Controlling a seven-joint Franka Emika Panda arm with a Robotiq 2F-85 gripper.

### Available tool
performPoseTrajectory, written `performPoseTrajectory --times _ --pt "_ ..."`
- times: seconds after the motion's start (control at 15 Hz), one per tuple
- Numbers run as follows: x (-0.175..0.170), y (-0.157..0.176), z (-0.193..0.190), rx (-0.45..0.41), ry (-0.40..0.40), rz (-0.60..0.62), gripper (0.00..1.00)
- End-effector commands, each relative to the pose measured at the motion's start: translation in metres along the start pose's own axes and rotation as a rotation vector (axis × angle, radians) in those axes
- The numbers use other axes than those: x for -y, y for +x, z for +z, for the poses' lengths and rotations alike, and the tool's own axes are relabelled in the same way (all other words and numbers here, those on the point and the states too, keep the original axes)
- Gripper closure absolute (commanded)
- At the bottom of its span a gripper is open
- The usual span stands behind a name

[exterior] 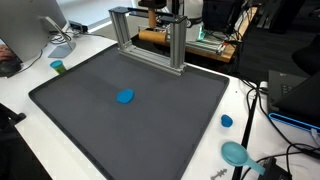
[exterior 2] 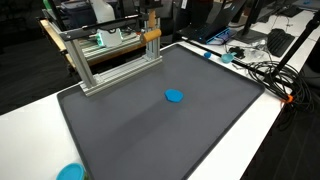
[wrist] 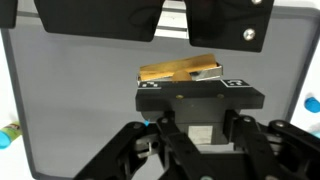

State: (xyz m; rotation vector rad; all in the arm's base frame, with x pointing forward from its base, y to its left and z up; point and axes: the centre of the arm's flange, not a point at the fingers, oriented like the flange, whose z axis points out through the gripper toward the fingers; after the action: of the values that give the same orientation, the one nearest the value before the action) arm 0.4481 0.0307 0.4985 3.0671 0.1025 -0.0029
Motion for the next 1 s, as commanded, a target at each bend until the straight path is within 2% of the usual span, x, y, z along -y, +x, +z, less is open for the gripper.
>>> performPoseTrajectory --times 0.0,0.27,0.4,0.53,0.93 --pt "-0.002 -0.015 -0.007 0.039 -0.083 0.150 0.78" --pt "-0.002 -0.021 0.001 0.083 -0.062 0.220 0.78" --pt "-0.003 -0.021 0.007 0.078 -0.067 0.235 0.78" --pt "-0.010 -0.023 0.018 0.061 -0.084 0.211 0.78" --pt "-0.017 -0.042 0.038 0.054 -0.025 0.064 0.78"
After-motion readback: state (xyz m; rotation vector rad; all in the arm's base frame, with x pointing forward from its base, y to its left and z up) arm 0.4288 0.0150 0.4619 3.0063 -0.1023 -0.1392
